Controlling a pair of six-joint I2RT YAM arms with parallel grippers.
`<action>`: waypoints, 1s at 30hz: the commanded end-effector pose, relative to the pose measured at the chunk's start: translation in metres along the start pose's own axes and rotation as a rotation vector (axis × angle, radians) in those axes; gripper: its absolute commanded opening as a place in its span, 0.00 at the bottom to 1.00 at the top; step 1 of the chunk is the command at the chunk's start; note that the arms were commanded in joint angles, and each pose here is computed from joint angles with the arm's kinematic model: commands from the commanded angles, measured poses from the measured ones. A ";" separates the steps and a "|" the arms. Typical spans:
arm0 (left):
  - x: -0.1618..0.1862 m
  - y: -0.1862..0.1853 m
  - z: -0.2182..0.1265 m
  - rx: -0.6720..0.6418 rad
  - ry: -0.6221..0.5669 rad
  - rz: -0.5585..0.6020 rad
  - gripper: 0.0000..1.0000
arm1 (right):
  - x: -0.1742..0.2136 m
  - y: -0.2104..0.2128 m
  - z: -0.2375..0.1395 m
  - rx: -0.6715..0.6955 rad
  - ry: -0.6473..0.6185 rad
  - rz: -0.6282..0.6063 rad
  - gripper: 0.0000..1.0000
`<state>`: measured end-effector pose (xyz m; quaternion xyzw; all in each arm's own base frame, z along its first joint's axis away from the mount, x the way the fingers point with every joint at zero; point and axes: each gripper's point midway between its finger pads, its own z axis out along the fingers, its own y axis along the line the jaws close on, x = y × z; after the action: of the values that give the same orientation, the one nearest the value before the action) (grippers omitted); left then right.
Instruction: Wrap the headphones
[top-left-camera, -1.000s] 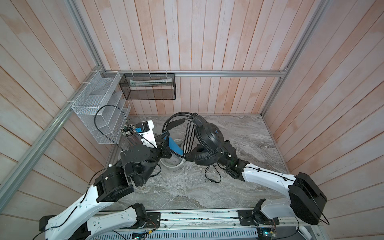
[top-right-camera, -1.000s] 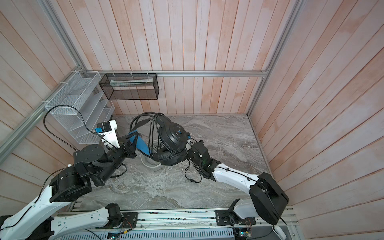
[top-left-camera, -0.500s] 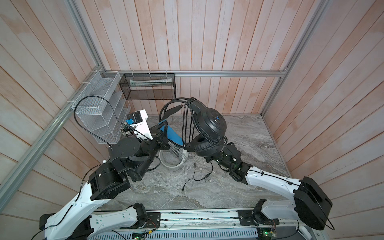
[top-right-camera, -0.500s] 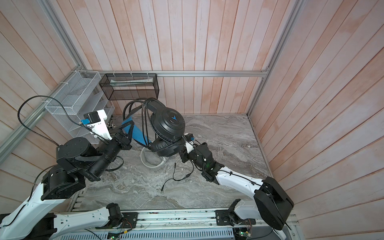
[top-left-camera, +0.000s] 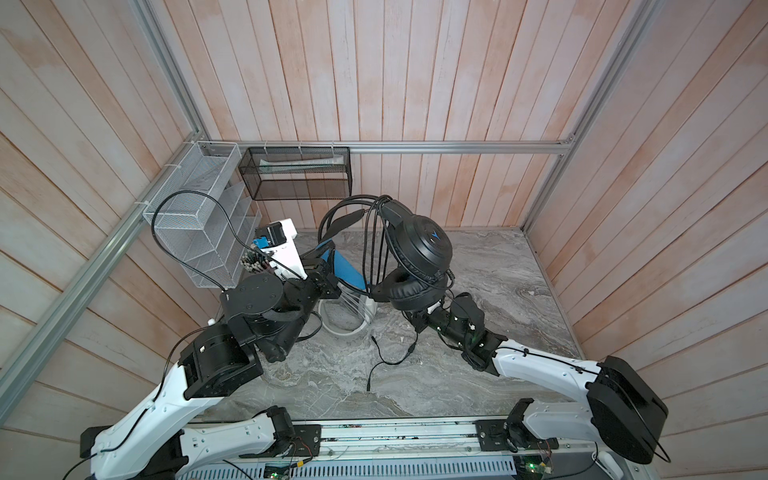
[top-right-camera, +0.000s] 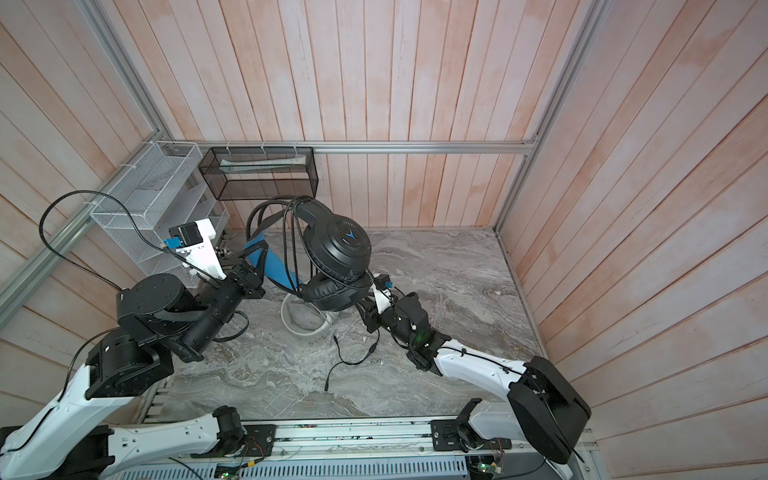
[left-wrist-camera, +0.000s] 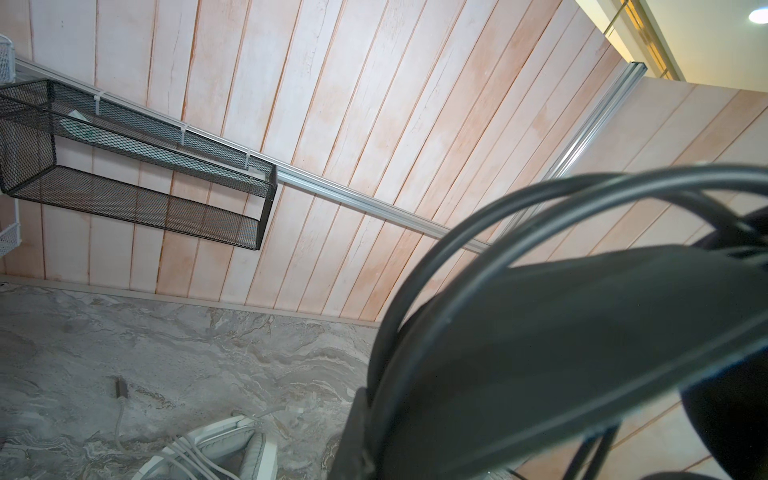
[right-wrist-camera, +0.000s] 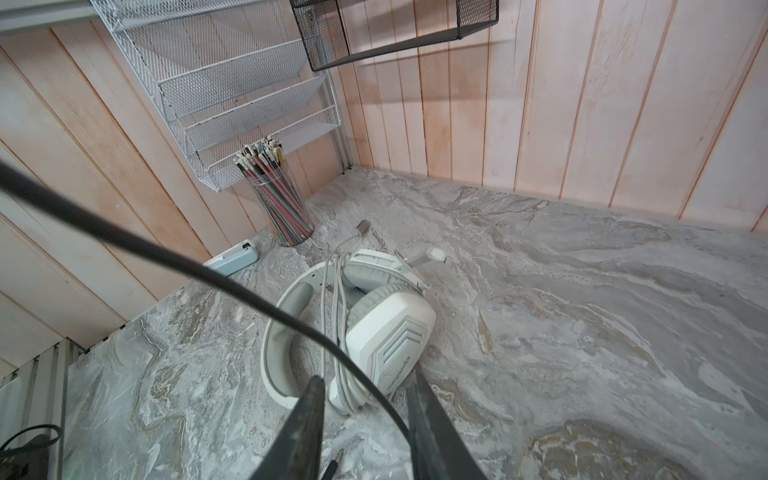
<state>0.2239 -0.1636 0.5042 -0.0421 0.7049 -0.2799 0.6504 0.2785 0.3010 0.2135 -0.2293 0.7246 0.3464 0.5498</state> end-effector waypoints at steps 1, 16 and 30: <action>-0.039 -0.005 -0.012 0.040 -0.109 -0.124 0.00 | -0.011 0.005 -0.002 -0.026 -0.041 0.007 0.36; -0.034 -0.006 -0.010 0.041 -0.096 -0.124 0.00 | 0.006 0.014 0.019 -0.103 0.018 -0.013 0.46; -0.031 -0.003 -0.008 0.020 -0.093 -0.108 0.00 | 0.010 0.001 0.049 -0.066 0.063 -0.060 0.16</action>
<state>0.2243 -0.1636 0.5037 -0.0437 0.7053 -0.2797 0.6500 0.3027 0.3349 0.1953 -0.2764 0.7243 0.3431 0.5303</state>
